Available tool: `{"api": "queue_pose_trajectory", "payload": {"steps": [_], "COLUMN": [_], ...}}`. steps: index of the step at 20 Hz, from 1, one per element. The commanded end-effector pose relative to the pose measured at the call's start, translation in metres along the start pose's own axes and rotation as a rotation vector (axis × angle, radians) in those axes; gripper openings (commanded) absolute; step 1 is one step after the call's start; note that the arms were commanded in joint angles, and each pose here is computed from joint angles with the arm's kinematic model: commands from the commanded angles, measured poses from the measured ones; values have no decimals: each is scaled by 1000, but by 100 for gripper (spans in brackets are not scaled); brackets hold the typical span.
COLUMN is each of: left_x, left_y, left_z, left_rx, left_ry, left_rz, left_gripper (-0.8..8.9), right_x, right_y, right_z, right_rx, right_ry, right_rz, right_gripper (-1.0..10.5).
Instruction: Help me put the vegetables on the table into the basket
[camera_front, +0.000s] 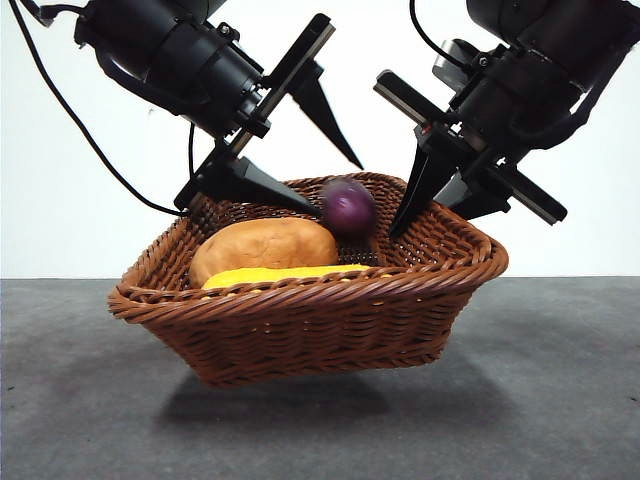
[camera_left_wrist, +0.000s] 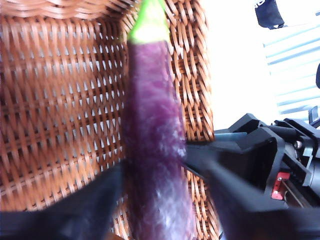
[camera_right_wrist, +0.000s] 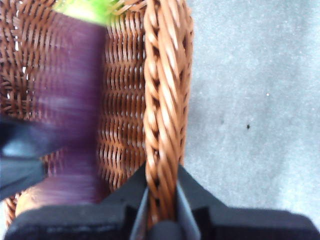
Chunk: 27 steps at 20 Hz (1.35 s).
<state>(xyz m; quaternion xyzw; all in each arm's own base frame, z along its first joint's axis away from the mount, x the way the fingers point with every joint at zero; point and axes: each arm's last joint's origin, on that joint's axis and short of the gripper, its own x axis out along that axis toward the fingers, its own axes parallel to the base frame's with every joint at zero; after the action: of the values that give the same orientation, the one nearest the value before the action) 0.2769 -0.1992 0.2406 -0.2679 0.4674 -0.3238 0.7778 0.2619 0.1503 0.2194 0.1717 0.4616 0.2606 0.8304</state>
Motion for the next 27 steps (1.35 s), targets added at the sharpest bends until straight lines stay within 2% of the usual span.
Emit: {"api": "queue_pose_trajectory", "payload": {"steps": [1,3,6,10,11,13,14,15,17,19,21,23,27], "left_x": [2,0,-17,-81,-102,-144,-161,-176,-202,-218,-226,-231,-232], "left_y": [3,2,-8,-29,-32,-35,-34,-33,-28,-23,-20,-18,-17], "left_z": [-1,2,14,30,30,24,19,13,-1,-15,-24,-27,-26], "left_rx": [11,12,59,165,212,315,353,403,471,507,541,564,560], "left_ry": [8,12,23,-119,-162,-237,-259,-279,-303,-294,-270,-277,-284], "left_rz": [6,-14,-128,-200,-203,-162,-132,-90,32,152,224,282,291], "left_gripper": [377,377,377,371,320,21,-5,-6,-6,-6,-7,-7,-7], "right_x": [1,1,1,-2,-4,-10,-14,-19,-35,-57,-81,-102,-121], "right_y": [1,1,0,-3,-4,-8,-10,-12,-14,-16,-24,-41,-84], "right_z": [0,1,1,5,7,14,18,25,40,58,76,87,87], "right_rx": [-7,-9,-8,2,7,18,26,23,-9,-50,-49,-30,9], "right_ry": [-10,-10,-12,-26,-33,-53,-58,-60,-49,-48,-78,-102,-86], "right_rz": [21,21,19,14,17,30,45,49,0,-78,-109,-123,-211], "right_gripper": [-12,-12,-12,-12,-12,-12,-12,-12,-12,-12,-12,-12,-12]}}
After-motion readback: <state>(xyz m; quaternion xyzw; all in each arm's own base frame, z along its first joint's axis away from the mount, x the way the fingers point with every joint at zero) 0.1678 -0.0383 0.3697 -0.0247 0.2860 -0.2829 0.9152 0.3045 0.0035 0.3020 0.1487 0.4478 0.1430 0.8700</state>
